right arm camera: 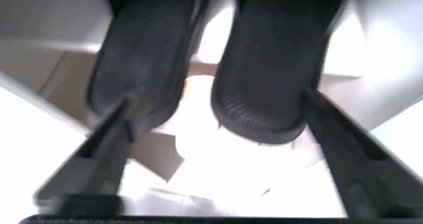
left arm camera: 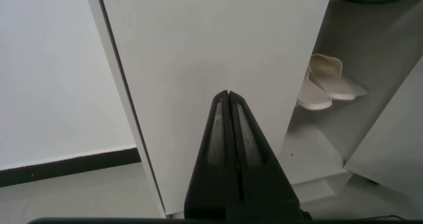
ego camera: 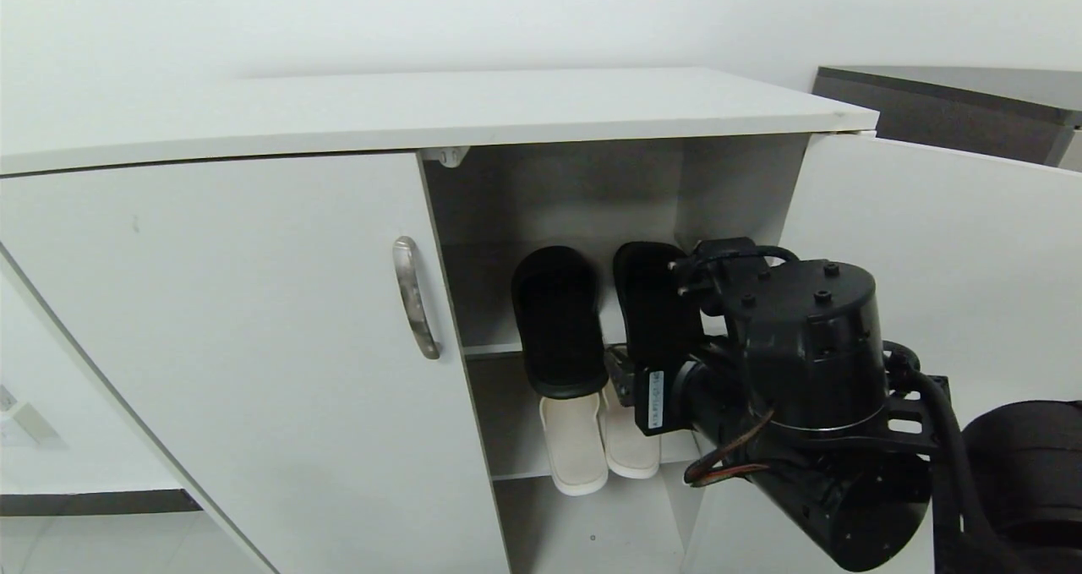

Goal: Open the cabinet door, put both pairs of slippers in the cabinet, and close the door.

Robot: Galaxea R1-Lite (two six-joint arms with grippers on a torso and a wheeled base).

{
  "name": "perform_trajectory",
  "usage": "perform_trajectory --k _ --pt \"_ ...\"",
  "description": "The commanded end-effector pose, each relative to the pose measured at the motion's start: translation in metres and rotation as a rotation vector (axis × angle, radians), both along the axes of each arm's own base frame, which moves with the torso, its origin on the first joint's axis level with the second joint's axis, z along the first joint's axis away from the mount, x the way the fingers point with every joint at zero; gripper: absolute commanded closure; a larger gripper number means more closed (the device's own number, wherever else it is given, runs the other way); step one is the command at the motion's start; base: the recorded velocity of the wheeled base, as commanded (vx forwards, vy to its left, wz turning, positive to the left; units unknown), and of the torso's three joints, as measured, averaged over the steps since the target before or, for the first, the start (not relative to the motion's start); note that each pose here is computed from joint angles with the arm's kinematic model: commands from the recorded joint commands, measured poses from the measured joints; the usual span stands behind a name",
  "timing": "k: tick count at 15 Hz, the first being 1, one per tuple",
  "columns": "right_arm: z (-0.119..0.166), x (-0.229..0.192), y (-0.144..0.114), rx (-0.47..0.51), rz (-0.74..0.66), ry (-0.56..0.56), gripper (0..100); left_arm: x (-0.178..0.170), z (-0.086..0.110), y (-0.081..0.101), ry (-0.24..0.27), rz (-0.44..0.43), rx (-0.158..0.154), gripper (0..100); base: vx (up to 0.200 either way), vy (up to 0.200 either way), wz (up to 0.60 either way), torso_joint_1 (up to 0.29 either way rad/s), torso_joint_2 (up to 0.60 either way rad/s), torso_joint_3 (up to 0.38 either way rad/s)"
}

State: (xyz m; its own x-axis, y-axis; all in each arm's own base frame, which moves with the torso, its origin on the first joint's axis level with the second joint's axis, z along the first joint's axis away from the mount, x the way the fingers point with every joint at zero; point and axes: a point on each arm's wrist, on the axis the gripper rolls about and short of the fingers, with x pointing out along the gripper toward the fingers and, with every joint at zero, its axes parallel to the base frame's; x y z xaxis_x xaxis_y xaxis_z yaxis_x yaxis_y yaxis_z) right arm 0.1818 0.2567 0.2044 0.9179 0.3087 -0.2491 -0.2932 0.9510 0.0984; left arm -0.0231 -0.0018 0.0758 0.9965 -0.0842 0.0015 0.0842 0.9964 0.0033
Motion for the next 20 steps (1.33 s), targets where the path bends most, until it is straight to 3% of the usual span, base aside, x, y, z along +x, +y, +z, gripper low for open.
perform_trajectory --k 1,5,13,20 --pt "-0.001 -0.004 0.001 -0.002 0.014 0.003 100 0.0 0.0 0.0 0.001 0.0 0.0 100 0.0 0.0 0.0 0.0 0.0 0.0" --pt "-0.013 -0.003 0.004 -0.023 0.06 0.036 100 0.0 0.0 0.0 0.001 0.001 0.0 100 0.0 0.0 0.0 0.0 0.0 0.0" --pt "-0.021 0.001 0.01 -0.003 0.059 -0.013 100 0.0 0.0 0.0 0.001 0.0 0.0 100 0.0 0.0 0.0 0.0 0.0 0.0" --pt "-0.024 0.001 0.011 -0.01 0.058 -0.008 100 0.0 0.0 0.0 0.001 0.0 0.0 100 -0.2 0.0 0.0 0.0 0.0 0.003"
